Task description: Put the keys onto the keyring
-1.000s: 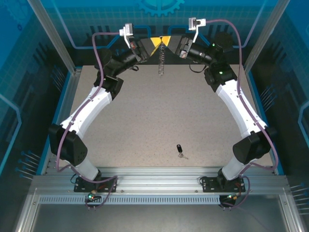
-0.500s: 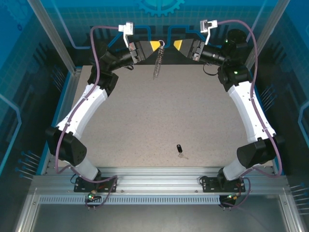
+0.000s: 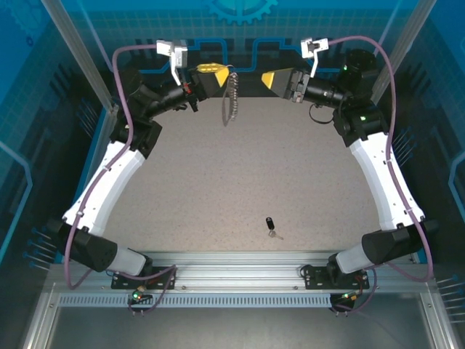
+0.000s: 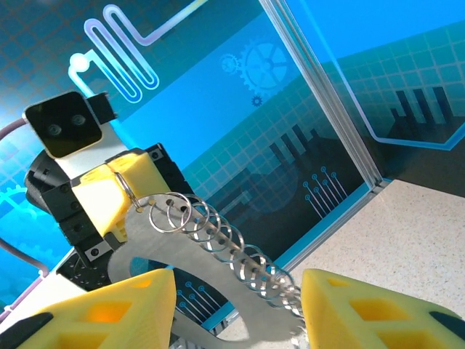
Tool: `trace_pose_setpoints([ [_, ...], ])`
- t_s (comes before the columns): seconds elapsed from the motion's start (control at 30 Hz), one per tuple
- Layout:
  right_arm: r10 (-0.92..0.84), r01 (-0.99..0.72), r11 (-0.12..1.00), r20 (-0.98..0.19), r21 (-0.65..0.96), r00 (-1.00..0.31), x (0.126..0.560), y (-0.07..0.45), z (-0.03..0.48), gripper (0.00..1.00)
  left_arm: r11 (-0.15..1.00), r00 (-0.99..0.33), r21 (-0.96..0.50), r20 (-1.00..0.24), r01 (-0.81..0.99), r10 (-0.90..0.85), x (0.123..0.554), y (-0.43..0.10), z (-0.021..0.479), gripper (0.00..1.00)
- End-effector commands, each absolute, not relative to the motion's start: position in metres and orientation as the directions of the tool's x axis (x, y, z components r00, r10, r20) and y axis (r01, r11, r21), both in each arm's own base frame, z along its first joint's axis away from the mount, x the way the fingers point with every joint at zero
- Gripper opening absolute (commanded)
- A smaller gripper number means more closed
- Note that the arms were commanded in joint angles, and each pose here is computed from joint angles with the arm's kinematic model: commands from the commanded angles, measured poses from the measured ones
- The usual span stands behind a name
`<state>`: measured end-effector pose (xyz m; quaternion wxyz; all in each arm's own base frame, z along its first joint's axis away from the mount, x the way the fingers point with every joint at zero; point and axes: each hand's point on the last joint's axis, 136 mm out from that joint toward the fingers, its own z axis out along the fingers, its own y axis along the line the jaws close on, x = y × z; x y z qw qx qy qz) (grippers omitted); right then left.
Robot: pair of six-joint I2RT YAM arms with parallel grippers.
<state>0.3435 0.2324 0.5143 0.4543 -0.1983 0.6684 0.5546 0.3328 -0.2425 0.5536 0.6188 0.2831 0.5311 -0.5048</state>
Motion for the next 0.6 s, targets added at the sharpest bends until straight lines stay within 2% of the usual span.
trace_pose_setpoints([
  [0.0,0.224,-0.79,0.287,-0.84,0.542,-0.494,0.337,0.242,0.516,0.49,0.434,0.099,-0.043,-0.949,0.9,-0.299,0.333,-0.232,0.563,0.0],
  [0.27,0.185,-0.833,0.235,-0.865,0.5,-0.467,0.331,0.262,0.529,0.48,0.482,0.161,0.018,-0.953,0.876,-0.258,0.334,-0.23,0.562,0.0],
  [0.57,0.175,-0.857,0.206,-0.879,0.473,-0.443,0.332,0.273,0.54,0.47,0.48,0.141,0.007,-0.959,0.877,-0.245,0.336,-0.233,0.554,0.0],
])
